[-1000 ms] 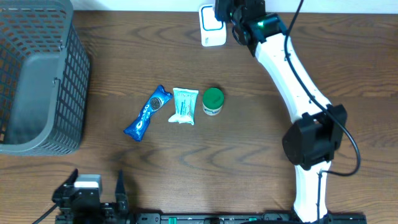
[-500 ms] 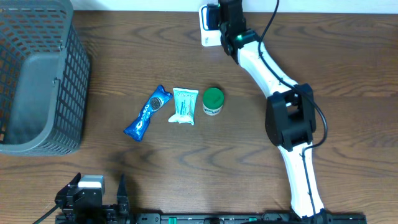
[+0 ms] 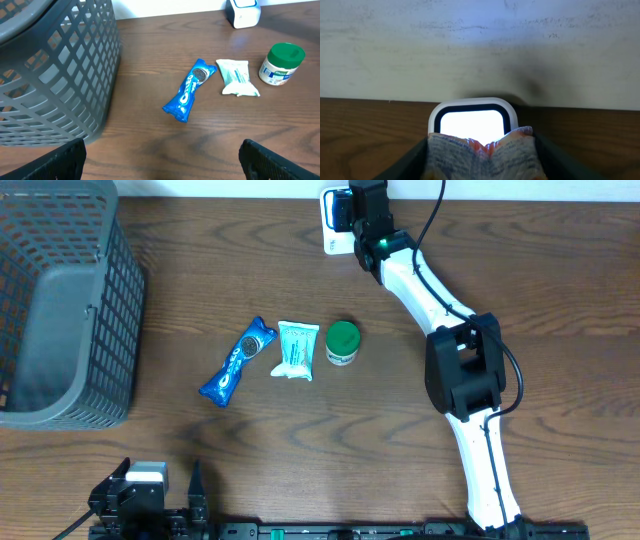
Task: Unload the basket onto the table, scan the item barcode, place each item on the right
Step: 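Hold the orange pack in front of the scanner window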
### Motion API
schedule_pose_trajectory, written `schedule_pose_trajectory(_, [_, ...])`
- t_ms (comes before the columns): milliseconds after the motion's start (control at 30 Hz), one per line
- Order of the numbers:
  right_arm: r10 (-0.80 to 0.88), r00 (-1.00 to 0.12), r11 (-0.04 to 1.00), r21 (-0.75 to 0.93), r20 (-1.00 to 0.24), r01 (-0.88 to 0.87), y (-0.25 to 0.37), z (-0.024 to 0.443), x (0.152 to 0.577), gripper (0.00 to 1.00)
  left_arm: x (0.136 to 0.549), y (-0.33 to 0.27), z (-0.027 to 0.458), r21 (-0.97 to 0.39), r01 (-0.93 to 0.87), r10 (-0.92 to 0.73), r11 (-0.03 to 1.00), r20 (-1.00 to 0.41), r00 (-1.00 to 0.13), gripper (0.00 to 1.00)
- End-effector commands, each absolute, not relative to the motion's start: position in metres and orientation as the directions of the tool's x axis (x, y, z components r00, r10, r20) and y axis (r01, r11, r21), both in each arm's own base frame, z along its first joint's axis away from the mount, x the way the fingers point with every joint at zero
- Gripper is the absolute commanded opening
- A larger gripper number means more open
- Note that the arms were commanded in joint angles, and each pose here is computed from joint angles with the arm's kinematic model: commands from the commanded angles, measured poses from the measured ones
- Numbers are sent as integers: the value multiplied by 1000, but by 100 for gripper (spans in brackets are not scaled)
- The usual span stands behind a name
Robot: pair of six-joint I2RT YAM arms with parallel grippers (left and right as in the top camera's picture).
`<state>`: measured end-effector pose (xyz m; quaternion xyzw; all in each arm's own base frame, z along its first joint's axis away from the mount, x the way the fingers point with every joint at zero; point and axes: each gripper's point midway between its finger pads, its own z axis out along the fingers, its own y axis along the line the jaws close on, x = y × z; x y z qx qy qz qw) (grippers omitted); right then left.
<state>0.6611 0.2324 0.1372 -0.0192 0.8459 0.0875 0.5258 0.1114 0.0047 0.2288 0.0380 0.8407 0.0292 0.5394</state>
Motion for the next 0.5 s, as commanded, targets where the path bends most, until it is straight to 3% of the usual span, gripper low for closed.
schedule_pose_trajectory(0, [63,-417,985,124,-907,-122,231,163,659,56,110,3,229,93,44,103,995,-906,-411,98])
schedule_pose_trajectory(233, [41,-490,999,34,-871,24,171,228,620,50,110,3,229,93,44,103,995,-906,-410,98])
schedule_pose_trajectory(467, [59,-679,932,-202,-732,299,43,266,528,45,110,3,229,93,44,103,995,-906,-411,98])
